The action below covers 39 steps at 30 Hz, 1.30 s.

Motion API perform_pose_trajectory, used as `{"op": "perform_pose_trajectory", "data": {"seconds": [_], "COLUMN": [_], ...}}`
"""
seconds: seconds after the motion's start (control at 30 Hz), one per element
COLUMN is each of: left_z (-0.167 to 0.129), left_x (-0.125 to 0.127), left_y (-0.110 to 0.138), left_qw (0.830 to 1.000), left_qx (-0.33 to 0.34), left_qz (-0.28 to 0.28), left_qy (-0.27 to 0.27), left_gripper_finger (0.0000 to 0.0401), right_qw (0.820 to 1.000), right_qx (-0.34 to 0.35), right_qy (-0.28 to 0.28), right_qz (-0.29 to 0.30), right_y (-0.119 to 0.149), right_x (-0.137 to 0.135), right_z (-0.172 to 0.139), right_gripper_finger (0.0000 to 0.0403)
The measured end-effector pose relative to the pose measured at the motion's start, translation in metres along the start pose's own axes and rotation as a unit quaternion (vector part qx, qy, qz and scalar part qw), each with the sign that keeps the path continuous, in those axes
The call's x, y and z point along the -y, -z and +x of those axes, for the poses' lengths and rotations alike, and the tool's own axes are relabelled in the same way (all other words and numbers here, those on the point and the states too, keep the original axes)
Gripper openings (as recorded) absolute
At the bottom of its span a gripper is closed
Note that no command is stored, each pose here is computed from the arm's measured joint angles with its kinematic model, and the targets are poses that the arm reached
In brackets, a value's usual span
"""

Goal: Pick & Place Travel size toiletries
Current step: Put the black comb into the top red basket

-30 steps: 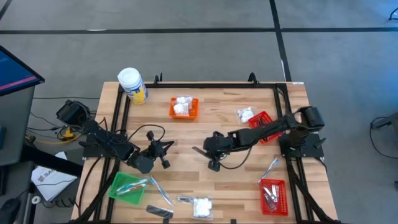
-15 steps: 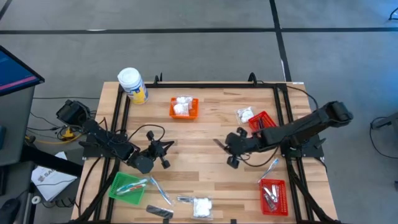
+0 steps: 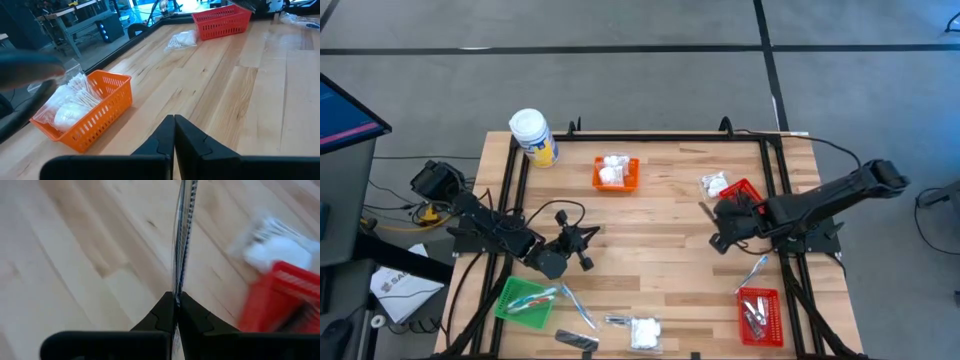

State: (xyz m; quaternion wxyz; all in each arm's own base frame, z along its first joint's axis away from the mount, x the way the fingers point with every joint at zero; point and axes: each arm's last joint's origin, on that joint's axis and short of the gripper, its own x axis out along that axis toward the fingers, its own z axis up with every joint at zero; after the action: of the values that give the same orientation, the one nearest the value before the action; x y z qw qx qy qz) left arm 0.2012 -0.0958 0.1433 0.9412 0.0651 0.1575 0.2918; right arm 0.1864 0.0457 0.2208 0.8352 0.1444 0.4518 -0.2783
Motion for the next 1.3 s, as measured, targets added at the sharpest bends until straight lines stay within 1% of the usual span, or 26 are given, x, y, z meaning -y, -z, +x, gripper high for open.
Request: {"op": "perform_pose_trajectory", "data": {"seconds": [0.1, 0.27, 0.4, 0.53, 0.7, 0.93, 1.07, 1.3], "left_z": [0.000, 0.000, 0.000, 0.000, 0.000, 0.000, 0.000, 0.002], "left_x": [0.000, 0.000, 0.000, 0.000, 0.000, 0.000, 0.000, -0.001], "left_y": [0.000, 0.000, 0.000, 0.000, 0.000, 0.000, 0.000, 0.000], "left_qw": [1.000, 1.000, 1.000, 1.000, 1.000, 1.000, 1.000, 1.000], "left_qx": [0.000, 0.000, 0.000, 0.000, 0.000, 0.000, 0.000, -0.002], "left_qz": [-0.002, -0.002, -0.002, -0.002, -0.002, -0.002, -0.002, -0.010], "left_qy": [0.000, 0.000, 0.000, 0.000, 0.000, 0.000, 0.000, -0.005], "left_gripper_finger": [0.0003, 0.0004, 0.0005, 0.0003, 0.0003, 0.0003, 0.0003, 0.0005], "right_qw": [0.999, 0.994, 0.988, 0.982, 0.978, 0.966, 0.964, 0.968], "right_qx": [-0.012, -0.024, -0.038, -0.051, -0.057, -0.088, -0.095, -0.093], "right_qy": [0.027, 0.090, 0.132, 0.162, 0.179, 0.223, 0.223, 0.213], "right_qz": [0.018, 0.051, 0.069, 0.081, 0.087, 0.098, 0.107, 0.094], "right_y": [0.006, 0.016, 0.021, 0.021, 0.019, 0.039, 0.042, 0.041], "right_x": [0.009, 0.025, 0.035, 0.043, 0.046, 0.062, 0.064, 0.062], "right_z": [-0.007, -0.016, -0.019, -0.019, -0.015, 0.009, 0.015, 0.016], "right_gripper_finger": [0.0008, 0.0007, 0.0005, 0.0005, 0.0005, 0.0004, 0.0007, 0.0010]}}
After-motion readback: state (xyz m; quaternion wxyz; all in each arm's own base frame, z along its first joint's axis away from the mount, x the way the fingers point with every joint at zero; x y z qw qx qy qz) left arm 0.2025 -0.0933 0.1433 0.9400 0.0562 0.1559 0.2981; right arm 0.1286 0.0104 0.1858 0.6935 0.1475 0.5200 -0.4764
